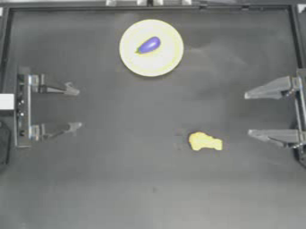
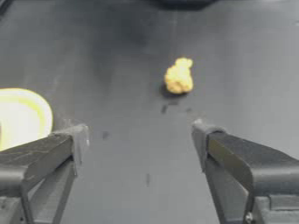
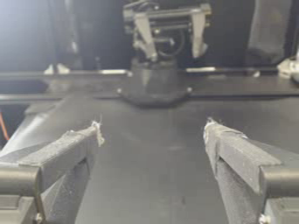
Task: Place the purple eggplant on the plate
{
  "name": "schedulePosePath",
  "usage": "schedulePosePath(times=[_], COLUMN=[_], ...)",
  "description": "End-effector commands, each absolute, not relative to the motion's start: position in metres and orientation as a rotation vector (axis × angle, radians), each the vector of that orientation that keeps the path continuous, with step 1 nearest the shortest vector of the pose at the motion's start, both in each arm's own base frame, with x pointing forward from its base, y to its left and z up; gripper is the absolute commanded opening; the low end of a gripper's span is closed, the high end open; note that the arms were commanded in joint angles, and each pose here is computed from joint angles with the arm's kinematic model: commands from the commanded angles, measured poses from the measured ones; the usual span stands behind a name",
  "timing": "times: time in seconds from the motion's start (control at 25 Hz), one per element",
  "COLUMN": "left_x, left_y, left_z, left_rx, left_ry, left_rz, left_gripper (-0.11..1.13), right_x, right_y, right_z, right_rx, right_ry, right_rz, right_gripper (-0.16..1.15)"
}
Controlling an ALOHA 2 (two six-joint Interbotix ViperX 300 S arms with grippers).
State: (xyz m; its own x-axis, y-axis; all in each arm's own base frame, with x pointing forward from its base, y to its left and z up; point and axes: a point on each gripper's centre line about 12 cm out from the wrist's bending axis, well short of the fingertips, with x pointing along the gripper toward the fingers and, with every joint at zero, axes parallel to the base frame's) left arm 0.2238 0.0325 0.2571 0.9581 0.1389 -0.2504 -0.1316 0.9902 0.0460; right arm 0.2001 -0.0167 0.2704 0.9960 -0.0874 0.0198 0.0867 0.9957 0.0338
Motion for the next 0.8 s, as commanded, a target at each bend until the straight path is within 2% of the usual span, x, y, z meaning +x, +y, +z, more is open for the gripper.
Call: schedulePosePath(times=[0.04,0.32,0.8], left_x=[0.223,0.214,0.196], left_y=[0.032,0.031,0.028], left_z=[0.262,0.256,0.260], left_rx=[0.032,0.029,0.020], left_ry=[0.212,0.197,0.135], left_rz=[0.137,0.138,0.141], left_gripper=[1.01,1.01,1.01], right_x=[0.201,0.201,0.201], right_y=[-0.017,-0.017,-0.018], right_z=[0.272,0.272,0.270], right_rx=[0.036,0.037,0.037], right_ry=[-0.026,-0.024,-0.020], right_rz=[-0.091,-0.090,-0.092], right_gripper=[1.00,1.00,1.00])
